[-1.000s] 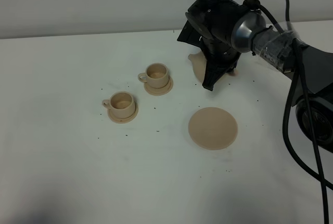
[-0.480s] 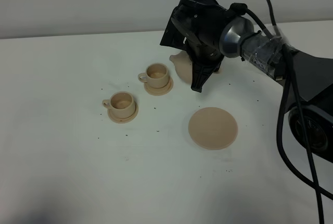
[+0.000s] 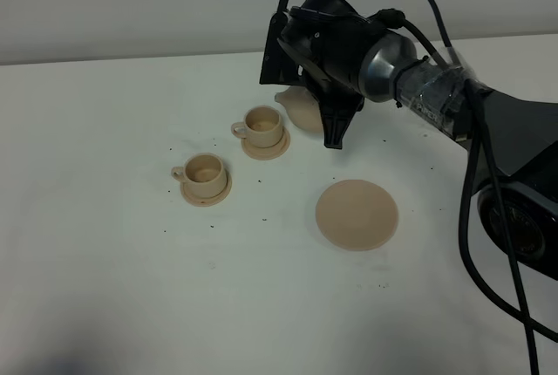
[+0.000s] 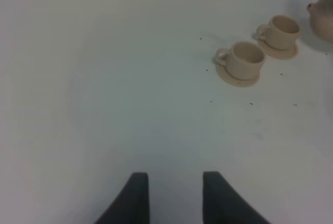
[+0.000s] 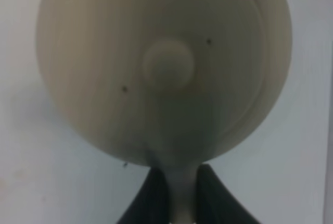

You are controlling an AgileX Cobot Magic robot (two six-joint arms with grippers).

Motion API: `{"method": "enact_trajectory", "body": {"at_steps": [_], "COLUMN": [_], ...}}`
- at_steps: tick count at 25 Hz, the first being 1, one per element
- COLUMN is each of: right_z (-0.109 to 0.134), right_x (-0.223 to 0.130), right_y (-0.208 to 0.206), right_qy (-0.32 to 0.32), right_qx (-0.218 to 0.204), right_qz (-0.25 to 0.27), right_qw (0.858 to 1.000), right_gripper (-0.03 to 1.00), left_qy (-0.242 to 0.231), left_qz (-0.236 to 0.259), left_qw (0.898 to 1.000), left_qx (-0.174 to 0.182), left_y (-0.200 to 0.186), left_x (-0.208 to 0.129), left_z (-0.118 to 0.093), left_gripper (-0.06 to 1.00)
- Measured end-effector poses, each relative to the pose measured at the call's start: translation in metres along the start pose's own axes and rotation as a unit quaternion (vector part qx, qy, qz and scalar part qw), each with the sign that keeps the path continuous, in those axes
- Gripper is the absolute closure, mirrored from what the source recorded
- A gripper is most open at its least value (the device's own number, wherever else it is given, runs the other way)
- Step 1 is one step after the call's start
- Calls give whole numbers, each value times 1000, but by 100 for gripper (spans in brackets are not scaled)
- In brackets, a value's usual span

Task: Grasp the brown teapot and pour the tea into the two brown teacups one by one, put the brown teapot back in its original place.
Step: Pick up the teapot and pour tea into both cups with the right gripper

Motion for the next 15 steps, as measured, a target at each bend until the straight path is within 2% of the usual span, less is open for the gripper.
{"method": "enact_trajectory", "body": {"at_steps": [15], "right_z": [-6], "right_x": [5], "right_y": [-2], "right_qy": [-70], "right_qx": [-32], "right_qz": [-8], "right_qw": [997], "right_gripper": [86], "left_qy": [0], "left_qz": [0], "left_qw": [1000], "left_qx": [0], "left_y": [0], "left_x": [0], "left_z": [0], "left_gripper": [67]}}
Point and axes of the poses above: a point on each arm's last joint axis where the gripper is mounted, y pointing out along that axis toward the gripper, z along the wrist's bending axis when the last joint is at zero, x = y × z, the point moved 4 cm from there along y, pointing out along that axis toward the gripper, and after that the axes turned 3 degrees about -y, right-handed, at the moved point
